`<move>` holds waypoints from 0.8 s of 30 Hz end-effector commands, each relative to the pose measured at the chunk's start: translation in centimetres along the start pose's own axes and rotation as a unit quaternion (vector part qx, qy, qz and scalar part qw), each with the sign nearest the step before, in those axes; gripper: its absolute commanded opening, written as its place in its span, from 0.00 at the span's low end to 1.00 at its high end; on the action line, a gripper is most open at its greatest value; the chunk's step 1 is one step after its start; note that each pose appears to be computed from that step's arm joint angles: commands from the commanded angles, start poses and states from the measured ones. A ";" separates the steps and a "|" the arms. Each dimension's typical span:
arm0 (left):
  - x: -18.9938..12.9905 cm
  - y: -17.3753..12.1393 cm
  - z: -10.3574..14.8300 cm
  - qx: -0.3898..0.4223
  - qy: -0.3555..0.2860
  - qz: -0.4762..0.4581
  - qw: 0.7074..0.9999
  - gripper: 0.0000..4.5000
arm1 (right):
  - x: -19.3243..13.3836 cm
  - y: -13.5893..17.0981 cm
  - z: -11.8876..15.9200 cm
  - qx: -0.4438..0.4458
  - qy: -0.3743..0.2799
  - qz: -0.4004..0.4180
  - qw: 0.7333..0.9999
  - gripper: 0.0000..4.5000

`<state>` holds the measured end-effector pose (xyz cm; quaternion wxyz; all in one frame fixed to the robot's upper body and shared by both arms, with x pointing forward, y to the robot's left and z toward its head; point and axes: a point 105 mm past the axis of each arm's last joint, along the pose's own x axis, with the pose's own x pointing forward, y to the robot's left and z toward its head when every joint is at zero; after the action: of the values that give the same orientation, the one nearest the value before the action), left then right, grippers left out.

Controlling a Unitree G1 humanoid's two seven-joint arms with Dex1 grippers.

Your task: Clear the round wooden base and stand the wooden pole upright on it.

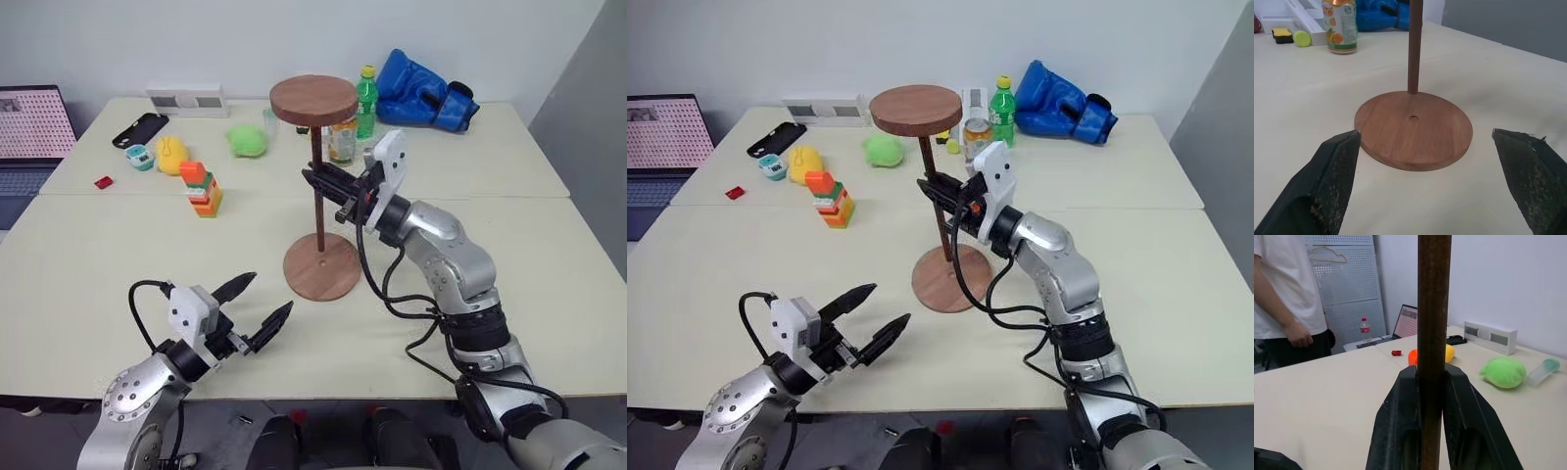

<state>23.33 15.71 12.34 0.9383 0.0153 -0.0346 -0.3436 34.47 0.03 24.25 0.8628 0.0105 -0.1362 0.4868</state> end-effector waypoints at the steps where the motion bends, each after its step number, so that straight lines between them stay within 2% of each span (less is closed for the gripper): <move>1: 0.1 -0.6 1.4 0.030 -0.027 -0.008 0.999 1.00 | 0.2 0.7 -0.1 -0.012 -0.012 0.005 1.000 0.07; 10: 0.0 -0.5 1.4 0.026 -0.024 -0.008 0.999 1.00 | 0.1 1.7 -1.4 0.011 -0.002 0.011 1.000 0.07; 24: 0.3 -0.2 1.6 0.026 -0.024 -0.012 0.999 1.00 | -0.7 0.5 -3.8 -0.031 0.014 -0.025 0.999 0.07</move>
<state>23.34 15.35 13.06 0.9342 0.0267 -0.0500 -0.3522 34.36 0.65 20.60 0.8716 -0.0078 -0.1376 0.4705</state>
